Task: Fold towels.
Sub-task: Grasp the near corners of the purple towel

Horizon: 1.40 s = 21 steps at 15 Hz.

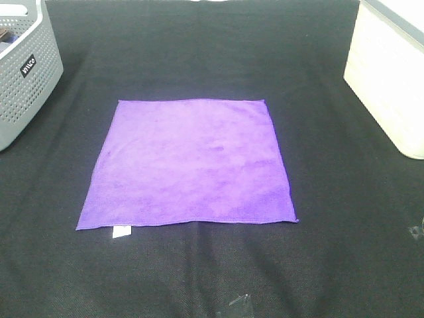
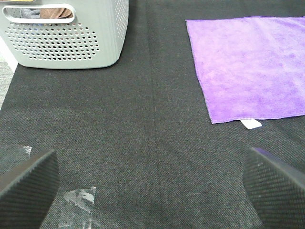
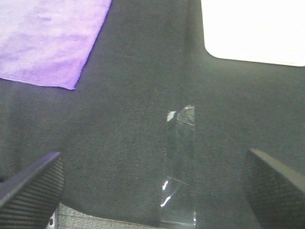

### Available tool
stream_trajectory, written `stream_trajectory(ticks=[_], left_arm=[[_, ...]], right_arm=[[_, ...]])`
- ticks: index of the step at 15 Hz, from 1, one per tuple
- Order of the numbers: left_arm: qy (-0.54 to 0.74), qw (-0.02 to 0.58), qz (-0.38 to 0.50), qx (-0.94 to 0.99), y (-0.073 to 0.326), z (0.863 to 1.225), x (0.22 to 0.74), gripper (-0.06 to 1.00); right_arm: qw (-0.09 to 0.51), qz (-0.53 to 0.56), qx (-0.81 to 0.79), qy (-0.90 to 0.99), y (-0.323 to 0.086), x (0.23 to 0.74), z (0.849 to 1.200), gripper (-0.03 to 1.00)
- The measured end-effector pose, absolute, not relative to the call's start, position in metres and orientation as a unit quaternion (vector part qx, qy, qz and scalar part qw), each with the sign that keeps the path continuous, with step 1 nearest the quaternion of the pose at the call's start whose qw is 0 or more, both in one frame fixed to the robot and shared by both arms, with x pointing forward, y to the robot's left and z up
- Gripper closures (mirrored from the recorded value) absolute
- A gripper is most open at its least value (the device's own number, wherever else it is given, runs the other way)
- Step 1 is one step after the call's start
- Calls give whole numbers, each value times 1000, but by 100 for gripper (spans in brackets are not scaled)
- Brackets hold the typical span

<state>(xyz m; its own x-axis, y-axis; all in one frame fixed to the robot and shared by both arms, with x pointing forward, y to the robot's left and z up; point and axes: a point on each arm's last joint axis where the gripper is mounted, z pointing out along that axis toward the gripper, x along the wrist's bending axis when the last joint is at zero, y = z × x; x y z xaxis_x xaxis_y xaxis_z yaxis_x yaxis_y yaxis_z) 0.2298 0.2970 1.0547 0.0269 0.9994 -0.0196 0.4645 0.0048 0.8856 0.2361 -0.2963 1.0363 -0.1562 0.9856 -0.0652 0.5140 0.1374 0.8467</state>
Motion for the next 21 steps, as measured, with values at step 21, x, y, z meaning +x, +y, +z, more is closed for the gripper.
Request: stream_trajectory(ticks=[21], left_arm=[[600,377,355,610,297,1055,230,-5]], right_arm=[[328,358,563,668,-295,236,1036,1]])
